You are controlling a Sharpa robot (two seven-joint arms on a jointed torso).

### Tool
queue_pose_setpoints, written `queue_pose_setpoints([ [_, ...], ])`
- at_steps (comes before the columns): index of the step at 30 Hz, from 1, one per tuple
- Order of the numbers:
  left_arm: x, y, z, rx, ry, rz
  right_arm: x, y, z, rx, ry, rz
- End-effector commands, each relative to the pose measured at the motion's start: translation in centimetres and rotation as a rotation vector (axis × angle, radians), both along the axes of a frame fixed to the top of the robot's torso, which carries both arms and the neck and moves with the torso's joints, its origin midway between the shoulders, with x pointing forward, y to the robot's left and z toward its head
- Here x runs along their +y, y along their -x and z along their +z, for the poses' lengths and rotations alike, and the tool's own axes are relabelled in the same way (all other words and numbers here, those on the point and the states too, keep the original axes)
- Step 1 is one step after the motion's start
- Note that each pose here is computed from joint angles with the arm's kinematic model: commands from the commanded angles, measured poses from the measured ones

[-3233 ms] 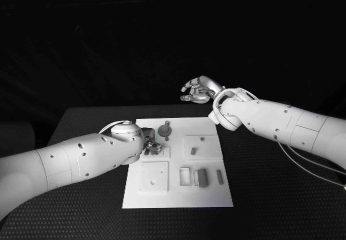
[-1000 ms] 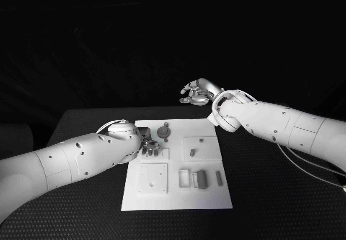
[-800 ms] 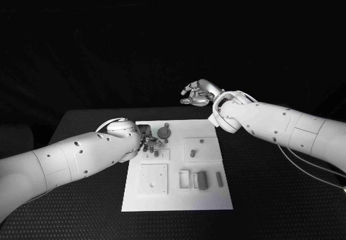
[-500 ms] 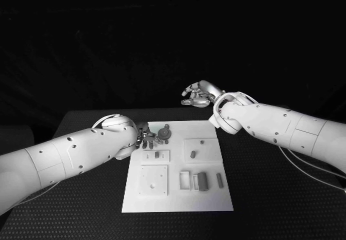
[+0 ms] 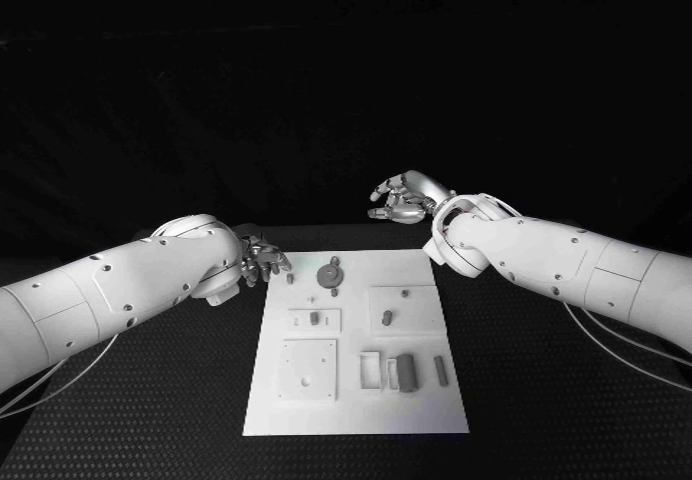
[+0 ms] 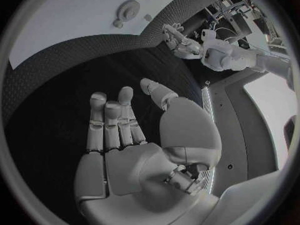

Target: Assemble the parts on the task board

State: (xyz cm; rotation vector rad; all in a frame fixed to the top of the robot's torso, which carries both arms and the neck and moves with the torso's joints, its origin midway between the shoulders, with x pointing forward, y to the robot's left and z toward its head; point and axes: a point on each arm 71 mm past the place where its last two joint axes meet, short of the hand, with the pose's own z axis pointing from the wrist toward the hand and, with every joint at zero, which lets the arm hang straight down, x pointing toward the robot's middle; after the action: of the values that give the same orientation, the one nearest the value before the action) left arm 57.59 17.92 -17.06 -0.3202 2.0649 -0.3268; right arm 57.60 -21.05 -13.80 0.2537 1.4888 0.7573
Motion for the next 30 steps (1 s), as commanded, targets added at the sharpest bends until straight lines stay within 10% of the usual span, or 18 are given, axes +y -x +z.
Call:
queue_pose_setpoints([
  [1, -0.4, -0.20, 0.06, -0.009, 0.059, 0.002, 0.0, 0.0, -0.1, 0.007, 0.003, 0.008],
  [14, -3.2, 0.20, -1.17, -0.328, 0.103, -0.255, -0.1, 0.0, -0.4, 0.012, 0.003, 0.005],
  [18, -3.4, 0.33, -1.45, -0.400, 0.117, -0.244, -0.2, -0.1, -0.4, 0.013, 0.003, 0.001],
  [30, -1.8, -0.68, -2.29, -0.296, 0.064, -0.154, -0.3, -0.1, -0.5, 0.014, 0.004, -0.001],
])
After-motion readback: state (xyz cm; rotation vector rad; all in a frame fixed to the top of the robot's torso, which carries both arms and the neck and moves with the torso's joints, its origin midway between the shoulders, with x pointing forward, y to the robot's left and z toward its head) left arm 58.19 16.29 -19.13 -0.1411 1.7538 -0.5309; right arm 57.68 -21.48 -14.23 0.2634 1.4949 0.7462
